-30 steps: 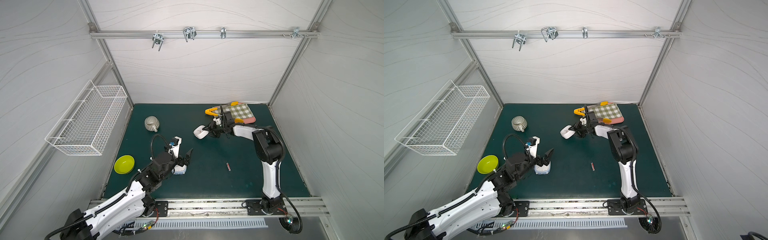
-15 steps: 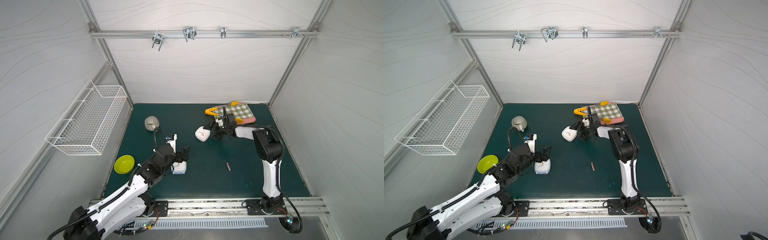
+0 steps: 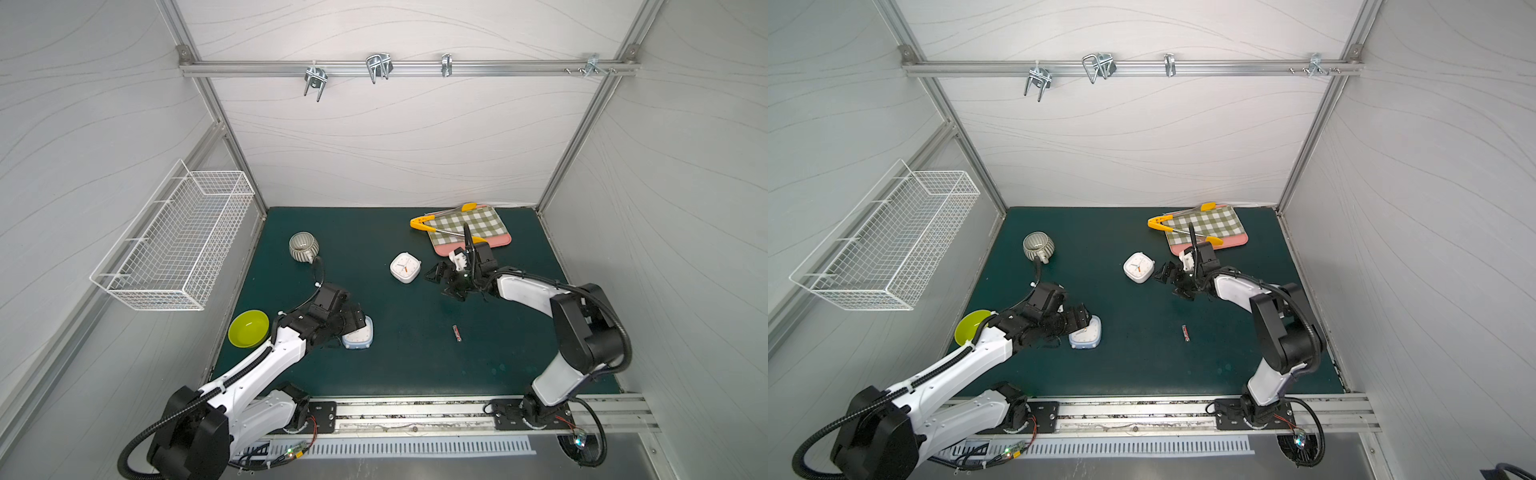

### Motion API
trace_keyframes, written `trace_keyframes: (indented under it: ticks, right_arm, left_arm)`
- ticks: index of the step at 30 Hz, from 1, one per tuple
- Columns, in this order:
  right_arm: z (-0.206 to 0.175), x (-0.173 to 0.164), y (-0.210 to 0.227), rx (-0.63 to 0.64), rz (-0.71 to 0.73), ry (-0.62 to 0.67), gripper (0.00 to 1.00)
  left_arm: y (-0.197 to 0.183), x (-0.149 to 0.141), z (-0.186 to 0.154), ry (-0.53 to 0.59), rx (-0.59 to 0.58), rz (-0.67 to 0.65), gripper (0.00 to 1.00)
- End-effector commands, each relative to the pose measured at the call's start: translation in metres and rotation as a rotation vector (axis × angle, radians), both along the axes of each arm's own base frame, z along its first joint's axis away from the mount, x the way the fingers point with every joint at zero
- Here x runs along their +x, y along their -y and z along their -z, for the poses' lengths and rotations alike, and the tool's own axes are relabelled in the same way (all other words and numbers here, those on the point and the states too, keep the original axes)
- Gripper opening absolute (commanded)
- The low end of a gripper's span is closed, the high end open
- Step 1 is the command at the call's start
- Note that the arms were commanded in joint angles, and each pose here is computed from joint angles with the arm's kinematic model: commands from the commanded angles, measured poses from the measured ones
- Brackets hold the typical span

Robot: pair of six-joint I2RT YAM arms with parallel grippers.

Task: Insert the battery into the alarm
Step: Place the alarm at the center of the board, then move the alarm to the center of the board.

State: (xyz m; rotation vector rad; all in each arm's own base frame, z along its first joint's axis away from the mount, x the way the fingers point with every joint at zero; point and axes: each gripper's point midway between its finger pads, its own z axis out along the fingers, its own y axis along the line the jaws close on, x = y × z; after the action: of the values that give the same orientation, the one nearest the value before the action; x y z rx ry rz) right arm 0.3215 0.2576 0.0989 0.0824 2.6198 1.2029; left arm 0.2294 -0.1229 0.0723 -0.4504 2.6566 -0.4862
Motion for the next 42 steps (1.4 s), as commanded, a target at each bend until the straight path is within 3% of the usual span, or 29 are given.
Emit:
trace_keyframes:
  ticks: [1,5,8,13,20,30,37,42]
  right_arm:
    - [-0.001,-0.026,0.002,-0.078,-0.062,0.041,0.98]
    - [-0.008,-0.05,-0.006,-0.063,-0.112,0.048,0.98]
    - [-0.006,-0.063,-0.01,-0.047,-0.135,0.031,0.97]
    - [-0.009,-0.079,-0.024,-0.024,-0.173,0.031,0.96]
    - [-0.01,-0.094,-0.047,0.054,-0.215,-0.019,0.96]
    - [-0.007,-0.101,-0.042,0.059,-0.164,-0.072,0.94]
    - [-0.002,-0.106,-0.04,0.113,-0.095,-0.158,0.92]
    - [0.007,-0.116,-0.048,0.169,-0.061,-0.24,0.9]
  left_arm:
    - [0.002,-0.006,0.011,-0.061,-0.016,-0.012,0.9]
    - [0.011,-0.006,0.017,-0.072,-0.065,-0.004,0.88]
    - [0.006,-0.01,0.021,-0.089,-0.046,-0.027,0.77]
    - [-0.003,-0.008,0.023,-0.068,-0.008,-0.041,0.75]
    - [0.048,0.001,0.02,-0.08,-0.263,0.036,0.77]
    - [0.126,0.011,0.01,-0.089,-0.358,0.145,0.78]
    - [0.09,0.008,0.023,-0.082,-0.203,0.095,0.81]
    - [0.065,0.009,0.028,-0.098,-0.203,0.057,0.79]
